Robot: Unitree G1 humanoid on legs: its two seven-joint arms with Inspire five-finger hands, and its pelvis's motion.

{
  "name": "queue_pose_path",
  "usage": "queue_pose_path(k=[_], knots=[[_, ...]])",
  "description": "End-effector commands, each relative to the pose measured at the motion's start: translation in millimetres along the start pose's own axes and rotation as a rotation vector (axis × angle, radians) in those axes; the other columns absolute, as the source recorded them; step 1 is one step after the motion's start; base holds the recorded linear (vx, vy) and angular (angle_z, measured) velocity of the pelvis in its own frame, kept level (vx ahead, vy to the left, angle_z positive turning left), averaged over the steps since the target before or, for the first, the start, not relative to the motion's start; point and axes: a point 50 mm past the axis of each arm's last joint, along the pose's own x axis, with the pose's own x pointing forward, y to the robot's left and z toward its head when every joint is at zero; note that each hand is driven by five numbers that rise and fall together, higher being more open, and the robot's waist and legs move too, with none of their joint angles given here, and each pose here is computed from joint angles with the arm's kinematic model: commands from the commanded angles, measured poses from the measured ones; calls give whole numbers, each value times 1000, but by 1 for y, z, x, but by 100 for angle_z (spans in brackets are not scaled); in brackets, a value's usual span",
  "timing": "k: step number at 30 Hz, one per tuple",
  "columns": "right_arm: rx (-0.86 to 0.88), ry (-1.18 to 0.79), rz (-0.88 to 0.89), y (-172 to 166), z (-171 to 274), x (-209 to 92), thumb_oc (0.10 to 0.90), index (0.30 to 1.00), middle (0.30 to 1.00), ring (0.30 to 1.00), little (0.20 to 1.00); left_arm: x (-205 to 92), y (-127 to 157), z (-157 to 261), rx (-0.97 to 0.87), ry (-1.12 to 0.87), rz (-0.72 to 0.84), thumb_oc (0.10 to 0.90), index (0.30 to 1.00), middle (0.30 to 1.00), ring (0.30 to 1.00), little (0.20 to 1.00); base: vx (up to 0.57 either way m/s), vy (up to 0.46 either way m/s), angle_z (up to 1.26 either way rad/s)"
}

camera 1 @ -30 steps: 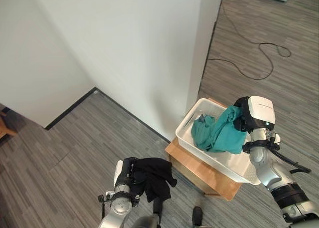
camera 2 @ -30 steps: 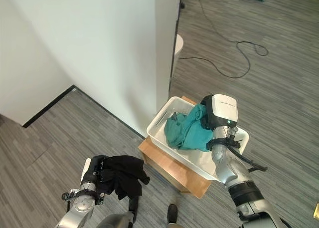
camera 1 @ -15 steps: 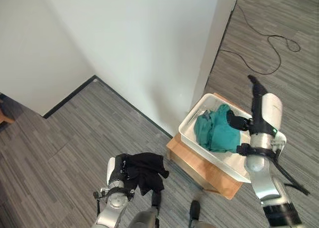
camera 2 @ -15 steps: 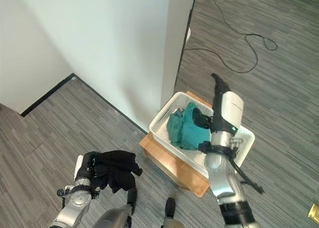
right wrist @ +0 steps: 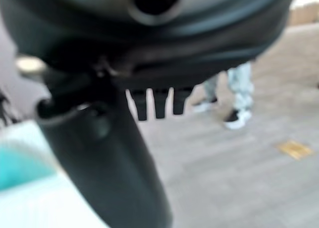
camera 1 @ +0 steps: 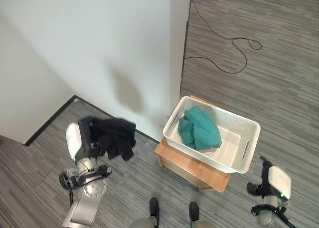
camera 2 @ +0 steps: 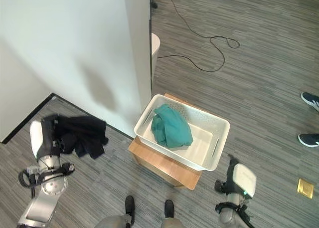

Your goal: Pick up bed clothes into laundry basket.

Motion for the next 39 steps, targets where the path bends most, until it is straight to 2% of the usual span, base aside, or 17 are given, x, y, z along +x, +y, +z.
queue_pose_path(k=[1, 5, 9, 11, 15, 19, 21, 24, 28, 29, 31, 32, 35, 39], knots=[[-75, -156, -32, -9, 14, 9, 800, 900, 900, 900, 900, 30, 26, 79, -131, -451, 181, 400, 300, 300, 300, 300, -24, -20, -14], [-113, -109, 73, 12, 3, 4, 800, 900, 900, 900, 900, 36, 28, 102, -224, -541, 178, 400, 300, 300, 300, 300, -21, -14, -10], [-145, -48, 194, 34, -6, -2, 800, 900, 900, 900, 900, 41, 25, 137, -409, -650, 114, 400, 300, 300, 300, 300, -39, -22, -7], [-151, 39, 284, 48, -20, -11, 800, 900, 900, 900, 900, 44, 16, 159, -502, -709, 26, 400, 300, 300, 300, 300, -74, -27, -1], [-137, 99, 359, 60, -26, -17, 800, 900, 900, 900, 900, 48, 8, 180, -586, -762, -38, 400, 300, 300, 300, 300, -13, -17, 1], [-95, 143, 399, 65, -27, -19, 800, 900, 900, 900, 900, 54, -17, 195, -688, -723, -140, 400, 300, 300, 300, 300, 2, -22, -1], [-85, 142, 402, 66, -26, -19, 800, 900, 900, 900, 900, 57, -27, 194, -675, -696, -163, 400, 300, 300, 300, 300, 16, -13, -4], [-49, 152, 392, 63, -24, -14, 800, 900, 900, 900, 900, 58, -56, 178, -676, -559, -275, 400, 300, 300, 300, 300, 27, -16, -7], [-42, 159, 386, 62, -23, -11, 800, 900, 900, 900, 900, 57, -68, 168, -644, -506, -329, 400, 300, 300, 300, 300, 40, 5, -3], [-47, 167, 390, 63, -24, -12, 800, 900, 900, 900, 900, 55, -74, 161, -588, -486, -353, 400, 300, 300, 300, 300, -31, 2, -2], [-47, 167, 390, 64, -24, -12, 800, 900, 900, 900, 900, 55, -74, 161, -588, -486, -353, 400, 300, 300, 300, 300, 6, 2, -2], [-33, 174, 388, 65, -24, -14, 800, 900, 900, 900, 900, 54, -85, 145, -482, -437, -357, 400, 300, 300, 300, 300, 59, 7, -1], [-28, 178, 382, 65, -25, -15, 800, 900, 900, 900, 900, 53, -93, 134, -423, -399, -356, 400, 300, 300, 300, 300, 0, 0, 0], [-28, 187, 372, 65, -26, -14, 800, 900, 900, 900, 900, 43, -118, 117, -341, -319, -426, 400, 300, 300, 300, 300, 0, 0, 0]])
